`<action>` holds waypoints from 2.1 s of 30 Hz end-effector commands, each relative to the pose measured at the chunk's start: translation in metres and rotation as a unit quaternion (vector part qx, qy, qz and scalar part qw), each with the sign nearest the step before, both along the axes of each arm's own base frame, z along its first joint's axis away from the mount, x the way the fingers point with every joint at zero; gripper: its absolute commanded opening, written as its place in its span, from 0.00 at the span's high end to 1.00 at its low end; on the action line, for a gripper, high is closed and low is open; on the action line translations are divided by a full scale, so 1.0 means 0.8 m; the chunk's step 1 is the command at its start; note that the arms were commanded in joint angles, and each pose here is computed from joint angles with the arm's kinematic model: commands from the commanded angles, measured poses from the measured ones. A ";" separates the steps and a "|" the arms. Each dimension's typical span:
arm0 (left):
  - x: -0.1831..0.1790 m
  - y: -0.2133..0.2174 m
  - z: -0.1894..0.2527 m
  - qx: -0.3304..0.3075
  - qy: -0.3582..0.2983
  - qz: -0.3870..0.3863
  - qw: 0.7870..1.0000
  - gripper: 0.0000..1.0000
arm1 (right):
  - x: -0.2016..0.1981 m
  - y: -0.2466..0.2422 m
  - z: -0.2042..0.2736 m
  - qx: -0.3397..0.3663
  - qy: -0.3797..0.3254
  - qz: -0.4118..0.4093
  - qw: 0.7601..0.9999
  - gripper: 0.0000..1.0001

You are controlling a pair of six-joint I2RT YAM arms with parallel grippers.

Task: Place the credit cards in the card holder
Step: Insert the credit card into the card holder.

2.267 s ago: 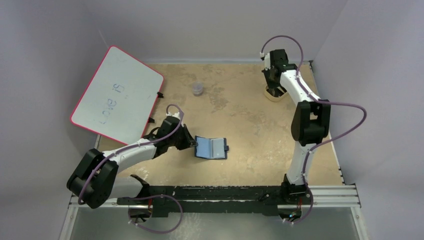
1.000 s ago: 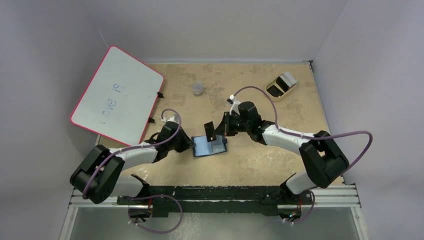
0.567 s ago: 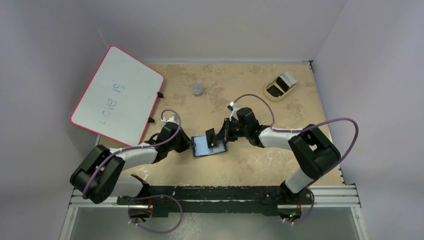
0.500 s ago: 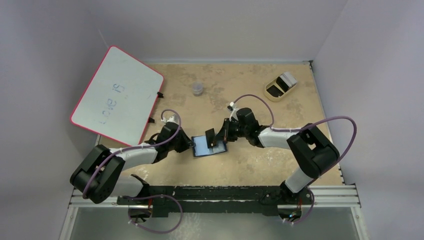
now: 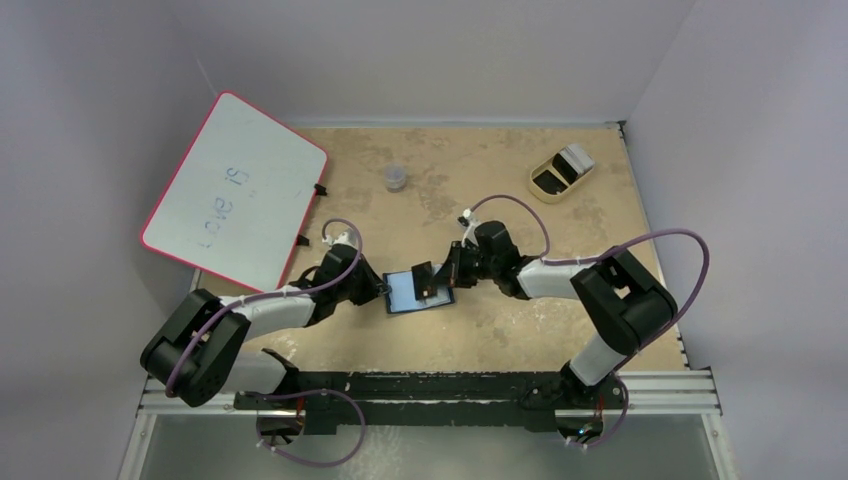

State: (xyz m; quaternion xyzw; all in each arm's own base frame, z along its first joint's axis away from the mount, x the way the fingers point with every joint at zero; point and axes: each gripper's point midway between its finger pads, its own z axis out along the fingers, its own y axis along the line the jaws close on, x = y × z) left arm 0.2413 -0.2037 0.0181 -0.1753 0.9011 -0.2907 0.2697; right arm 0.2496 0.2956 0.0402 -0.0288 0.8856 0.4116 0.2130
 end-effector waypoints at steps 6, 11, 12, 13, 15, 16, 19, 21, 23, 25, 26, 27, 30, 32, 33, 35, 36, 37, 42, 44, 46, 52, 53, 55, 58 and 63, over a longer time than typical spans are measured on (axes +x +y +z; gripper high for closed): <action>-0.005 0.013 -0.017 0.026 0.011 0.016 0.999 1.00 | -0.005 -0.009 -0.005 -0.007 -0.001 -0.012 1.000 1.00; -0.005 0.014 -0.016 0.027 0.012 0.018 0.999 1.00 | -0.007 -0.015 -0.007 -0.016 -0.001 -0.022 1.000 1.00; -0.005 0.014 -0.017 0.027 0.012 0.018 0.999 1.00 | -0.008 -0.015 -0.008 -0.016 0.001 -0.022 1.000 1.00; -0.004 0.014 -0.016 0.026 0.012 0.018 0.999 1.00 | -0.008 -0.015 -0.008 -0.014 0.001 -0.022 1.000 1.00; -0.005 0.013 -0.016 0.025 0.012 0.018 0.999 1.00 | -0.009 -0.014 -0.010 -0.014 0.003 -0.020 1.000 1.00; -0.004 0.013 -0.016 0.024 0.012 0.018 0.999 1.00 | -0.009 -0.014 -0.012 -0.015 0.004 -0.018 1.000 1.00; -0.005 0.014 -0.017 0.026 0.013 0.019 0.999 1.00 | -0.011 -0.014 -0.017 -0.020 0.009 -0.014 1.000 1.00; -0.006 0.014 -0.017 0.025 0.013 0.019 0.999 1.00 | -0.012 -0.014 -0.020 -0.020 0.012 -0.010 1.000 1.00; -0.004 0.014 -0.016 0.024 0.012 0.019 0.999 1.00 | -0.015 -0.011 -0.023 -0.021 0.018 -0.001 1.000 1.00; -0.005 0.014 -0.016 0.024 0.012 0.019 0.999 1.00 | -0.017 -0.010 -0.027 -0.027 0.024 0.008 0.999 1.00; -0.004 0.014 -0.016 0.024 0.012 0.019 0.999 1.00 | -0.017 -0.011 -0.029 -0.031 0.025 0.009 0.999 1.00; -0.004 0.014 -0.016 0.024 0.012 0.019 0.999 1.00 | -0.017 -0.012 -0.032 -0.037 0.027 0.010 0.999 1.00; -0.005 0.014 -0.016 0.025 0.012 0.019 0.999 1.00 | -0.017 -0.011 -0.032 -0.040 0.026 0.015 0.999 1.00; -0.004 0.013 -0.014 0.023 0.010 0.018 1.000 1.00 | -0.016 -0.010 -0.031 -0.039 0.026 0.017 0.999 1.00; -0.005 0.013 -0.014 0.022 0.010 0.018 1.000 1.00 | -0.016 -0.009 -0.031 -0.039 0.026 0.019 0.999 1.00; -0.004 0.012 -0.013 0.021 0.009 0.019 1.000 1.00 | -0.017 -0.006 -0.031 -0.036 0.029 0.021 0.999 1.00; -0.004 0.012 -0.013 0.020 0.010 0.019 1.000 1.00 | -0.017 -0.003 -0.031 -0.033 0.030 0.022 0.999 1.00; -0.003 0.012 -0.012 0.019 0.009 0.019 1.000 1.00 | -0.017 0.000 -0.030 -0.028 0.030 0.023 0.999 1.00; -0.004 0.012 -0.013 0.018 0.010 0.019 1.000 1.00 | -0.023 0.014 -0.031 -0.012 0.040 0.032 0.999 1.00; -0.004 0.012 -0.013 0.020 0.010 0.020 1.000 1.00 | -0.027 0.016 -0.033 -0.013 0.046 0.035 0.998 1.00; -0.004 0.012 -0.013 0.020 0.010 0.019 1.000 1.00 | -0.027 0.013 -0.033 -0.017 0.047 0.030 0.998 1.00; -0.003 0.012 -0.011 0.020 0.009 0.020 1.000 1.00 | -0.036 -0.004 -0.033 -0.050 0.065 0.021 0.996 1.00; -0.004 0.013 -0.012 0.020 0.010 0.020 1.000 1.00 | -0.036 -0.006 -0.031 -0.052 0.066 0.020 0.996 1.00; -0.004 0.013 -0.011 0.021 0.009 0.020 1.000 1.00 | -0.036 -0.010 -0.031 -0.059 0.067 0.017 0.996 1.00; -0.004 0.014 -0.012 0.024 0.008 0.020 0.999 1.00 | -0.034 -0.017 -0.040 -0.089 0.070 0.021 0.993 1.00; -0.001 0.010 -0.006 0.018 -0.003 0.012 1.000 1.00 | -0.032 -0.019 -0.049 -0.118 0.072 0.044 0.989 1.00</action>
